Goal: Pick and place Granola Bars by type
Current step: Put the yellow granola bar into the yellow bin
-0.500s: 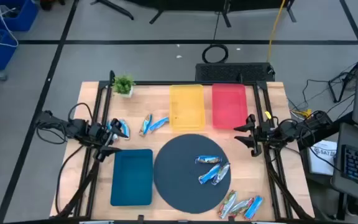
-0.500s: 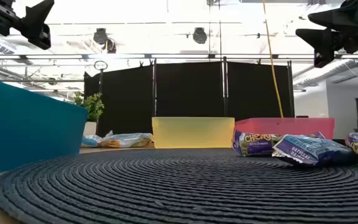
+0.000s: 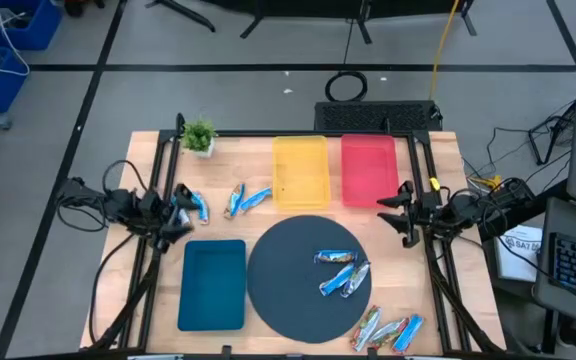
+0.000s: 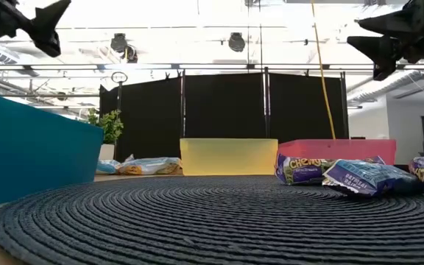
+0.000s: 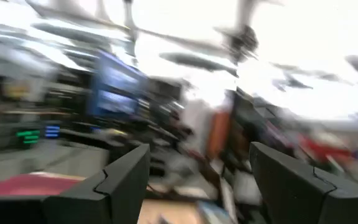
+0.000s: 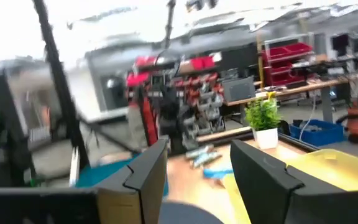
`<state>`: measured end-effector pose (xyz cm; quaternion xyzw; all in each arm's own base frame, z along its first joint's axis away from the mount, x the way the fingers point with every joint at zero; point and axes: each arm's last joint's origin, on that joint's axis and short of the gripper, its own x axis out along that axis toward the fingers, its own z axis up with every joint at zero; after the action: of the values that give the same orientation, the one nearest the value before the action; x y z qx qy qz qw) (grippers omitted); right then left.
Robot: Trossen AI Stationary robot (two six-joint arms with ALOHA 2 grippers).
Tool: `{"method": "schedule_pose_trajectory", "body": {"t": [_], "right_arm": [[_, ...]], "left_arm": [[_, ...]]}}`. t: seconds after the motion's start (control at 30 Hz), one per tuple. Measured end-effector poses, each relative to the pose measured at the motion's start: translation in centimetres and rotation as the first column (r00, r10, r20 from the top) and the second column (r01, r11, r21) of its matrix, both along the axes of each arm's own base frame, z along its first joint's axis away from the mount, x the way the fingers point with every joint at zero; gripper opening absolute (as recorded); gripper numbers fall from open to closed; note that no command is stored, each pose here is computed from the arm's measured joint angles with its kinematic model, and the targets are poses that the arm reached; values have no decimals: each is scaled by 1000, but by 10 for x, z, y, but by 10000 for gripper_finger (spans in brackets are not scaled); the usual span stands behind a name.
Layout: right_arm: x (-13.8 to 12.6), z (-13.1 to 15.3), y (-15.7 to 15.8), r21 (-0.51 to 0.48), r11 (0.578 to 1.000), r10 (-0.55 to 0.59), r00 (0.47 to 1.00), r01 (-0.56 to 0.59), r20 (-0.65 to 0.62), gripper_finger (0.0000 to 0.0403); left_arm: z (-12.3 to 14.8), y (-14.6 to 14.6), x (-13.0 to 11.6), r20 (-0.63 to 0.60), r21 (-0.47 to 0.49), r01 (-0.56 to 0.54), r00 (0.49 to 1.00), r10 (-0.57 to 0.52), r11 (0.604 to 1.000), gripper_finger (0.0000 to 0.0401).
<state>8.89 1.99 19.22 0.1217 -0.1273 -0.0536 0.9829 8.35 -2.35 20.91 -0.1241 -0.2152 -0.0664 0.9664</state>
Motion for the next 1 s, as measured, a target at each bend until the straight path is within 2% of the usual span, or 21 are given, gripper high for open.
{"method": "schedule_pose_trajectory", "body": {"t": [0.03,0.1,0.2,0.23,0.3,0.4,0.5,0.6,0.67,0.8,0.87,1.0], "right_arm": [[-1,3,0,21,1000,0,999,-1,32,169],[-2,9,-1,22,1000,-5,997,3,77,169],[1,9,0,-12,999,-39,999,39,22,169],[1,18,-1,-16,999,-47,999,47,19,169],[0,42,-2,-5,997,-74,997,74,34,171],[9,69,0,-27,991,-134,990,133,-47,178],[22,102,3,-52,976,-214,972,210,-97,191],[35,136,7,-86,959,-280,953,271,-113,207],[44,157,10,-113,955,-287,952,275,-104,218],[56,193,15,-122,954,-285,955,275,-77,235],[58,209,16,-105,958,-275,960,268,-52,239],[63,226,21,-136,978,-167,985,160,-44,237]], "left_arm": [[2,2,-1,10,-42,-37,999,37,998,278],[6,4,-2,7,-66,-84,996,85,994,278],[20,6,-2,-41,-67,-146,989,144,987,278],[27,6,-1,-72,-64,-166,984,161,984,278],[44,5,3,-142,-40,-199,971,192,979,278],[69,2,17,-297,41,-257,920,257,966,278],[92,-1,36,-469,84,-352,811,349,932,278],[107,-7,61,-591,120,-406,704,394,906,278],[108,-11,80,-653,197,-420,618,438,886,278],[86,-11,117,-741,364,-410,416,527,836,278],[71,-6,132,-774,385,-415,341,533,824,278],[39,10,157,-827,426,-424,174,534,799,278]]}}
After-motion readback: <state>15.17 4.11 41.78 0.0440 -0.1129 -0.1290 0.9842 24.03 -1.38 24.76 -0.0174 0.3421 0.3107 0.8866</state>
